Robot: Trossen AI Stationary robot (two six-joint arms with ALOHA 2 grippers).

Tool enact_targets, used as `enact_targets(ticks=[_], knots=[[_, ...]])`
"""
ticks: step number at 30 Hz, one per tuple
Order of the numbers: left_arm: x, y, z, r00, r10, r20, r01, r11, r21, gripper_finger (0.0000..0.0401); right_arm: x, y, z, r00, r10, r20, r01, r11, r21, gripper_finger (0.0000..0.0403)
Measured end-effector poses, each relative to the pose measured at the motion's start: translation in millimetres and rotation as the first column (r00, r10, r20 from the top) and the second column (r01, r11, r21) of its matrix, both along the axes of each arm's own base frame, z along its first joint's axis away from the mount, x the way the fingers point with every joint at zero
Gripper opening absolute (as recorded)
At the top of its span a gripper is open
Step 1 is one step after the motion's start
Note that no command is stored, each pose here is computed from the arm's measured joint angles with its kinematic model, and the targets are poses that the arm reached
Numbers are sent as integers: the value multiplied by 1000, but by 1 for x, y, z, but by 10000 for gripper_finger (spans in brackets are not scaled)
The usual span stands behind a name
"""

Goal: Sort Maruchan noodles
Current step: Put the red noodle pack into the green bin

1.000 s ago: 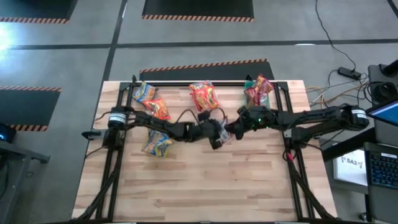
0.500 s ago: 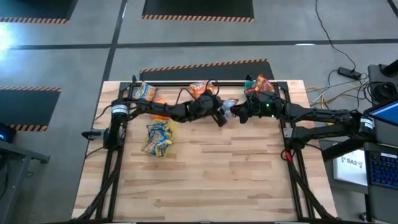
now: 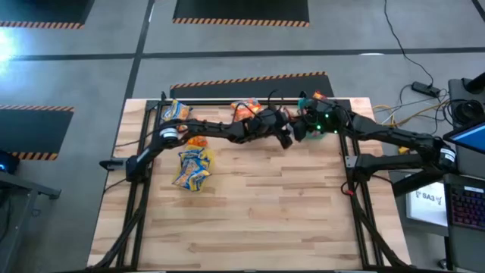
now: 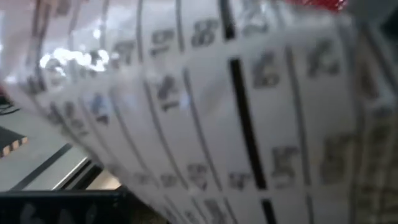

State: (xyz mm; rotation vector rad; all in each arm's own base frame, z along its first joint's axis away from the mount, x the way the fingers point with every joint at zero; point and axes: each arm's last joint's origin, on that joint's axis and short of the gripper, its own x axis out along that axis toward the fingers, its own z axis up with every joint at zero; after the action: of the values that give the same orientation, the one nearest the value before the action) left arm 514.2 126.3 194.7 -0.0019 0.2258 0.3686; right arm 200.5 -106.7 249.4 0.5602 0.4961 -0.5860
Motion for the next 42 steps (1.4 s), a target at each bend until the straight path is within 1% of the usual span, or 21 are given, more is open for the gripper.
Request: enact_targets(ticks=[5,10,13,15,19,21,22,24,26,28,30,35,37,39,42], knots=[[10,15,6,999,-41,28,42,999,-6,137,-8,-8,6,995,-61,-81,60,998,-16,166],[23,27,4,997,-58,51,59,998,0,137,-14,-15,5,988,-107,-107,104,994,-31,166],[35,36,-2,997,-54,60,54,999,1,137,-20,-21,3,976,-162,-147,158,987,-41,166],[45,42,-7,996,-46,72,47,999,-9,137,-24,-25,2,962,-201,-183,191,979,-73,166],[62,52,-11,996,-50,78,53,998,-32,137,-30,-32,1,946,-255,-201,238,966,-104,166],[62,52,-20,989,-46,144,48,999,-10,137,-32,-35,2,943,-267,-198,249,962,-112,166],[61,52,-26,985,-49,163,52,998,-18,136,-34,-37,2,936,-287,-204,267,956,-118,166],[58,55,-32,986,-49,159,58,997,-53,136,-37,-41,1,920,-328,-213,304,943,-139,166],[57,59,-34,987,-71,147,81,995,-64,136,-39,-45,0,905,-361,-223,331,930,-161,166],[57,60,-31,984,-92,154,103,993,-62,136,-42,-47,-1,893,-379,-242,347,923,-165,166],[58,60,-25,983,-87,164,96,994,-51,136,-43,-50,0,881,-409,-240,373,910,-182,166],[58,63,-18,984,-79,157,83,996,-17,136,-48,-54,0,804,-519,-290,441,848,-295,166],[58,64,-13,985,-82,152,85,996,-13,136,-50,-54,-1,782,-539,-314,447,835,-321,166],[55,67,-6,988,-74,135,78,997,-20,136,-51,-54,0,769,-543,-336,447,834,-323,166],[52,73,-1,991,-42,125,45,999,-22,136,-53,-54,4,722,-596,-352,474,796,-375,166]])
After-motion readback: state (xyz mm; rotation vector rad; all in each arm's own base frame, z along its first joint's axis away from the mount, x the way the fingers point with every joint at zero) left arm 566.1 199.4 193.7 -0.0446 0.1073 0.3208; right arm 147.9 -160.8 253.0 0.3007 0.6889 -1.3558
